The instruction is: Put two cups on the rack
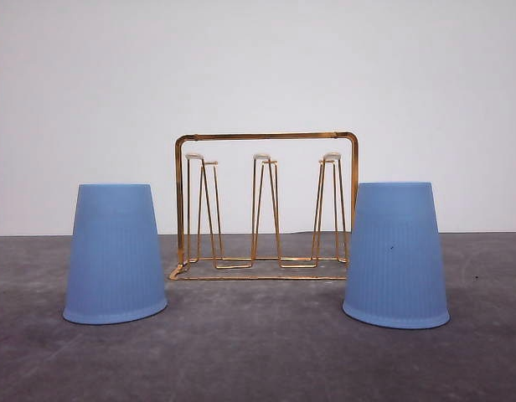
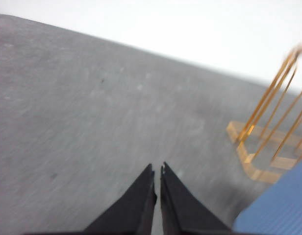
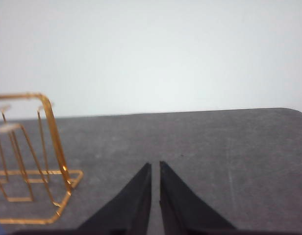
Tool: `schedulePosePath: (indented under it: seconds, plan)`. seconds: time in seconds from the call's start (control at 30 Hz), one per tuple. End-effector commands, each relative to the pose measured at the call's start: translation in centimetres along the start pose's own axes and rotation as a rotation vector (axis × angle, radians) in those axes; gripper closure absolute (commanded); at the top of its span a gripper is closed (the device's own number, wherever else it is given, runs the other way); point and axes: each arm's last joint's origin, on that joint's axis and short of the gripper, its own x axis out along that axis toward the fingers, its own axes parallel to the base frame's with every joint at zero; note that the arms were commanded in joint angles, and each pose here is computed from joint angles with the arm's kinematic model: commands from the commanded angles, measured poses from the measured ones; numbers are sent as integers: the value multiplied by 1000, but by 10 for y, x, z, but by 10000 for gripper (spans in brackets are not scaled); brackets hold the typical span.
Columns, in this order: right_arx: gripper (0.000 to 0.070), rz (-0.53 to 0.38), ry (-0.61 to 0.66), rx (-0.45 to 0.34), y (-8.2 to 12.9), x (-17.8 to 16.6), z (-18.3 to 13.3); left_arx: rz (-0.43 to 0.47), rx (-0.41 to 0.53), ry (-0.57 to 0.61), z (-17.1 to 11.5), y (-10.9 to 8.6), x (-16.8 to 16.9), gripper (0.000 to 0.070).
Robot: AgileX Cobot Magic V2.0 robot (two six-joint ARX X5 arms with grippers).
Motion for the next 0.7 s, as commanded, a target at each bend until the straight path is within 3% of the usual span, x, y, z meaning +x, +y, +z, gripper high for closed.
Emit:
schedulePosePath:
  seconds: [0.0,0.17,0.3,0.53,0.67]
  plan:
    - [695,5,-27,78,0,0,2,-18,-156,-45,3,-1,0,700]
    - [696,19,-68,189,3,-2,18,-51,-171,-126,29,-9,-9,697]
    - [696,8,-26,205,7,-10,45,-34,-173,-115,57,-18,-23,696]
    - [696,-23,171,192,14,-21,91,62,-177,145,98,-32,-42,696]
    - [695,31,336,157,18,-16,105,24,-95,344,112,-39,-38,696]
